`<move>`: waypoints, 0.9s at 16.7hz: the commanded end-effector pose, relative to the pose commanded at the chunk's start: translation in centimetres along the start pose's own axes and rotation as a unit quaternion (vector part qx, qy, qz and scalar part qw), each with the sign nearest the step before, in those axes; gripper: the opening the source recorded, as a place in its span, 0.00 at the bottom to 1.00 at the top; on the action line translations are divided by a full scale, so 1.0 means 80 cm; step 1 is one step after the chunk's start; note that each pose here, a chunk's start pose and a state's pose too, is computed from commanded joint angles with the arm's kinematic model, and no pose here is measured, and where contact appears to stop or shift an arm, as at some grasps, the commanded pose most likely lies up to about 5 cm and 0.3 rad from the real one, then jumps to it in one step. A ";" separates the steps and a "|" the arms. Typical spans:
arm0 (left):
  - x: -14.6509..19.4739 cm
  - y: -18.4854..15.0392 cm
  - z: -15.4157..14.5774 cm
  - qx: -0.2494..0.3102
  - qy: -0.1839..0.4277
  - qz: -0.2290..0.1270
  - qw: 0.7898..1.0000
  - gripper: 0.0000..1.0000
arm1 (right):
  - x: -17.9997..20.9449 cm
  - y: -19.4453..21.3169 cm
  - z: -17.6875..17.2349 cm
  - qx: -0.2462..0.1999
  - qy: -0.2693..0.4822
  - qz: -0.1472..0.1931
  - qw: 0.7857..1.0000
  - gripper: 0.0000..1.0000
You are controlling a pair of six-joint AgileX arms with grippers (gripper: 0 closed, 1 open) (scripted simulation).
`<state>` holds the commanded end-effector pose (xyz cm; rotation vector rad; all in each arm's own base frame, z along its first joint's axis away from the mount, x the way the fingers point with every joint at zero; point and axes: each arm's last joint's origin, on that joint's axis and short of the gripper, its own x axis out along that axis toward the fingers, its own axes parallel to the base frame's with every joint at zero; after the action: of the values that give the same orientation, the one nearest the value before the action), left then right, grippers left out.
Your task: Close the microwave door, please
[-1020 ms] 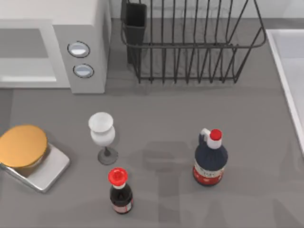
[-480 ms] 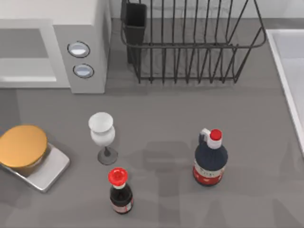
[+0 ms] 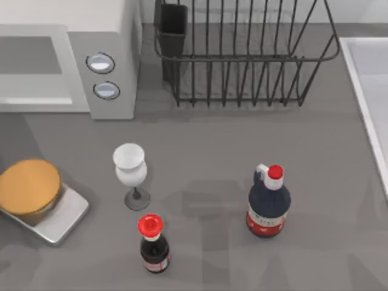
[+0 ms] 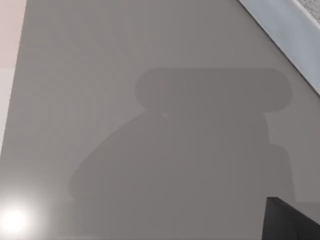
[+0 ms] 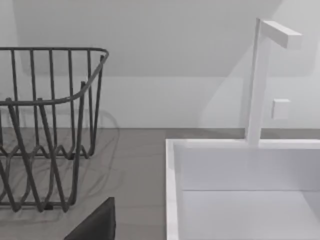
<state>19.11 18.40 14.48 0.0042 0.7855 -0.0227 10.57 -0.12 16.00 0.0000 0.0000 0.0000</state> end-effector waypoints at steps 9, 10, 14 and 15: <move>0.002 -0.108 0.006 0.004 0.000 -0.003 1.000 0.00 | 0.000 0.000 0.000 0.000 0.000 0.000 1.000 1.00; 0.001 -0.117 0.003 0.002 -0.001 -0.002 1.000 0.00 | 0.000 0.000 0.000 0.000 0.000 0.000 1.000 1.00; 0.001 -0.125 0.000 0.000 0.000 0.000 1.000 0.00 | 0.000 0.000 0.000 0.000 0.000 0.000 1.000 1.00; 0.001 -0.124 0.000 -0.002 0.001 -0.001 1.000 0.00 | 0.000 0.000 0.000 0.000 0.000 0.000 1.000 1.00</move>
<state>18.93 8.49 14.47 -0.0001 0.7871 -0.0238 10.57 -0.12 16.00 0.0000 0.0000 0.0000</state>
